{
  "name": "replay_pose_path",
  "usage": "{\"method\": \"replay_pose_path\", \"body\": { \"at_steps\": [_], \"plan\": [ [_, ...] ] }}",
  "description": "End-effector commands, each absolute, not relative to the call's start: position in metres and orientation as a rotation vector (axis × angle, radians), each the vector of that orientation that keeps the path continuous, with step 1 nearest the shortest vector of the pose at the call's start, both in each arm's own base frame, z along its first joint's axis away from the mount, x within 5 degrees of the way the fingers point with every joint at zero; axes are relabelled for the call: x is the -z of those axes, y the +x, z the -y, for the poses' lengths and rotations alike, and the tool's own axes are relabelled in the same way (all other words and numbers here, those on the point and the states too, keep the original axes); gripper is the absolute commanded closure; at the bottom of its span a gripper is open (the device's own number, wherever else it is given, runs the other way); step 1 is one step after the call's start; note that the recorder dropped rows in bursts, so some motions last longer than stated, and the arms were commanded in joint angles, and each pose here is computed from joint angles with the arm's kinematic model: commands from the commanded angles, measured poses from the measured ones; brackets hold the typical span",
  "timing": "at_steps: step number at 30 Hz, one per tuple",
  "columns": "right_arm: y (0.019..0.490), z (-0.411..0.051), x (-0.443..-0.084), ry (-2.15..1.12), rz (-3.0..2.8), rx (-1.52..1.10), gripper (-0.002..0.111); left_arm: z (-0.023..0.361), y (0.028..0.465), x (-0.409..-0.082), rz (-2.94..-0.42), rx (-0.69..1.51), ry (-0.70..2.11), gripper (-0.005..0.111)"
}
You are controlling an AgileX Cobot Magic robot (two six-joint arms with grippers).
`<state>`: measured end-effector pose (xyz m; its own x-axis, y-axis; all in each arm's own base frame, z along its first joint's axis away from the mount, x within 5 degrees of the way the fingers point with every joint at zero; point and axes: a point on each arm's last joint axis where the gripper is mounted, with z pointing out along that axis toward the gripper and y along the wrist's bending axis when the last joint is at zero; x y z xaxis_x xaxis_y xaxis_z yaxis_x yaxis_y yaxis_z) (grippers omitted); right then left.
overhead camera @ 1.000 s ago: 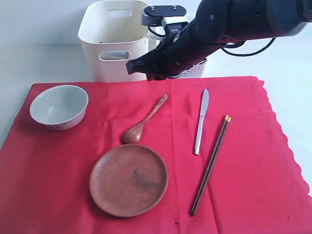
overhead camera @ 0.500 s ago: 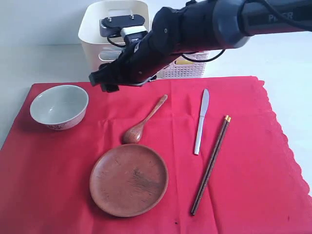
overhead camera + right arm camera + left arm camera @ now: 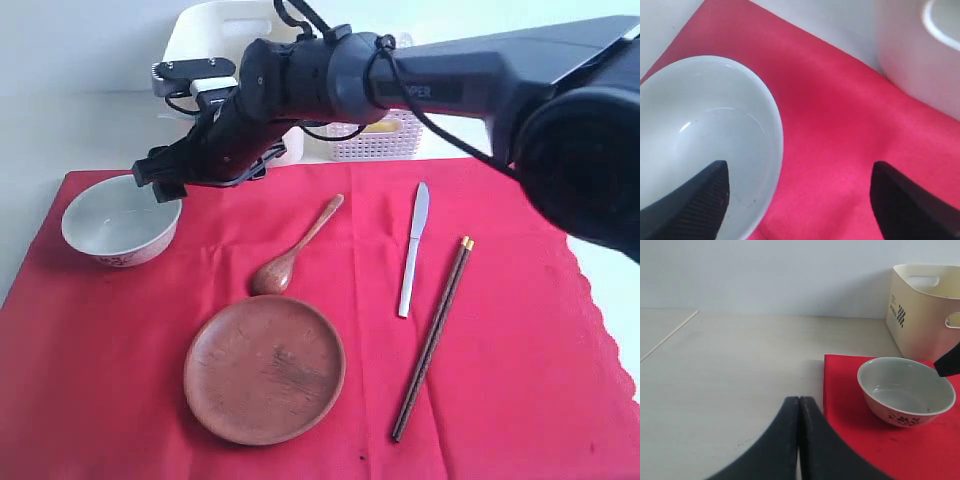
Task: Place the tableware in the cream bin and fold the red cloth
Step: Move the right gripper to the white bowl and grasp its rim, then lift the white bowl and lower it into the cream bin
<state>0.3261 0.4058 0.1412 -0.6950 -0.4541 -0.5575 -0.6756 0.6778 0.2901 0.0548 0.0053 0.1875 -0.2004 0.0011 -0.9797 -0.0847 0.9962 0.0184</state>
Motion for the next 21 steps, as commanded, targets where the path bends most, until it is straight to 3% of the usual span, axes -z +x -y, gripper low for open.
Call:
{"method": "replay_pose_path", "body": {
  "at_steps": [1,7,12,15,18,21],
  "plan": [
    [0.332,-0.419,-0.134,-0.872,-2.462,-0.727,0.034,-0.005,0.055,-0.188,-1.758,-0.064,-0.066,0.106],
    [0.335,-0.425,-0.124,-0.865,-2.478,-0.750,0.042,-0.005,0.055,-0.188,-1.758,-0.064,-0.066,0.106],
    [0.334,-0.424,-0.122,-0.881,-2.500,-0.747,0.079,-0.005,0.055,-0.188,-1.758,-0.064,-0.066,0.106],
    [0.333,-0.424,-0.122,-0.885,-2.507,-0.746,0.096,-0.005,0.055,-0.188,-1.758,-0.064,-0.066,0.106],
    [0.332,-0.423,-0.122,-0.889,-2.517,-0.746,0.108,-0.005,0.055,-0.188,-1.758,-0.064,-0.066,0.106],
    [0.330,-0.424,-0.125,-0.872,-2.538,-0.774,0.108,-0.005,0.055,-0.188,-1.758,-0.064,-0.066,0.106]
  ]
}}
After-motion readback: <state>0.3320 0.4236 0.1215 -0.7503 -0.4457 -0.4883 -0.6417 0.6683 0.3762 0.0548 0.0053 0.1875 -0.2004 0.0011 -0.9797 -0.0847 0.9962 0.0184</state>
